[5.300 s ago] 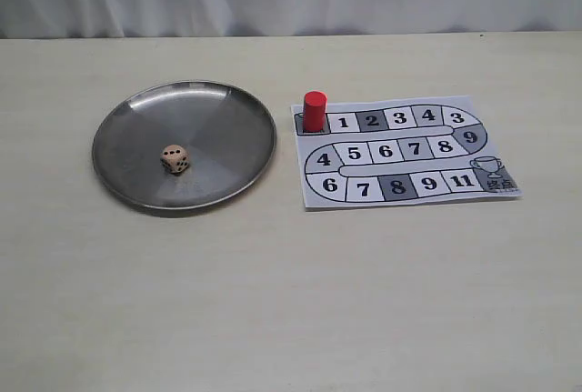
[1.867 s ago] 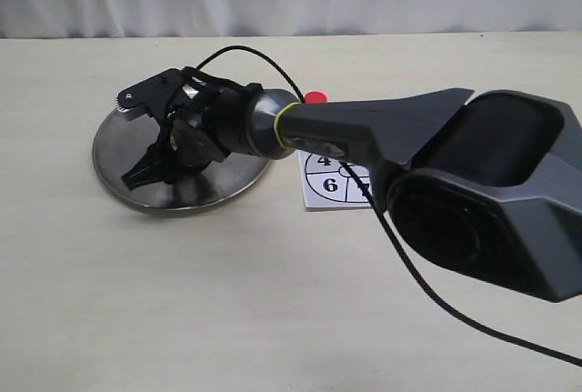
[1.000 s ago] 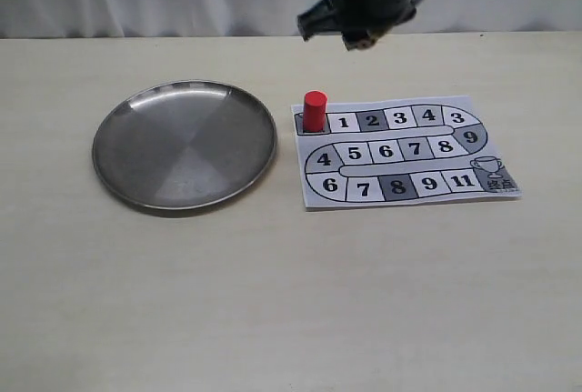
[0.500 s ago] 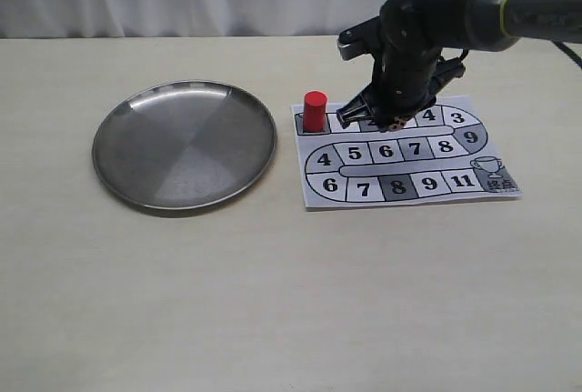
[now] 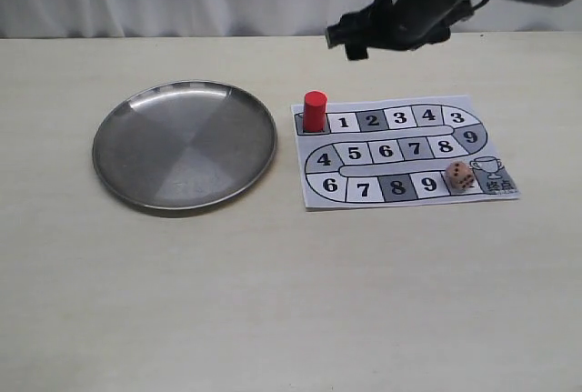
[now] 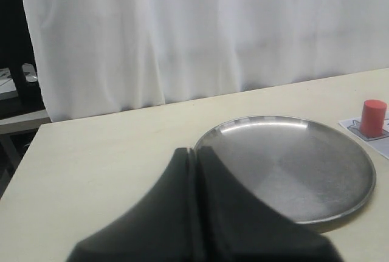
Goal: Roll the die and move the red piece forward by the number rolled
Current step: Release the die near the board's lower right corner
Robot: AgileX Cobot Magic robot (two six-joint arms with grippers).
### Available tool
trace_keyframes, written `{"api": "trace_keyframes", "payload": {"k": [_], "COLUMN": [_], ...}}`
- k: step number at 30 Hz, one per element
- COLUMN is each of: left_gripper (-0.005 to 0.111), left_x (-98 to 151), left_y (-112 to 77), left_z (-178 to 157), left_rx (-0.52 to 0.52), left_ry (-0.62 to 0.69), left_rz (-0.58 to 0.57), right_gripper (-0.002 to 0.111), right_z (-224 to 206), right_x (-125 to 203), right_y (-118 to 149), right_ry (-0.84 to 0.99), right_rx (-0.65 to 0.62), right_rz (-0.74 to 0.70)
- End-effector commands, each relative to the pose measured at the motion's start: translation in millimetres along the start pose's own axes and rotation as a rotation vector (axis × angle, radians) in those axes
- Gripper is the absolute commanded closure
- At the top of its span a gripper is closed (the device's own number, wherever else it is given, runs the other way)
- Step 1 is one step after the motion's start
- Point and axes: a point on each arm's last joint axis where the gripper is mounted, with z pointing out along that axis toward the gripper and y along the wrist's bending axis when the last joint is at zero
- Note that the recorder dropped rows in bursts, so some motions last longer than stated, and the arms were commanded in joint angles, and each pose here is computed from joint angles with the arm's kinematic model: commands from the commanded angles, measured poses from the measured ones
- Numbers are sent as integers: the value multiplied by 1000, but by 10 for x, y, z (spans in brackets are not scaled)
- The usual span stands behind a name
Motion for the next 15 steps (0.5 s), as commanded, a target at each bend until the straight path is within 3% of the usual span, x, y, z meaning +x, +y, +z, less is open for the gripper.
{"api": "trace_keyframes", "payload": {"k": [1,5,9,15], "left_gripper": [107,107,107,107], "left_x": [-3,-3,-3,-3], "left_y": [-2,-2,-2,-2], "left_z": [0,0,0,0], "left_rx": [3,3,3,3], "left_ry": [-8,-8,-8,-8], "left_rz": [0,0,0,0], "right_gripper": [64,102,104,104], "right_z": [-560,-913,-1160,-1330], "right_x": [-191,-216,-171,1], "right_y": [-122,-230,-360,-686], "right_ry": [-114,-147,-153,-118], "right_rx": [12,49,110,155], "right_rz": [13,3,-19,60]}}
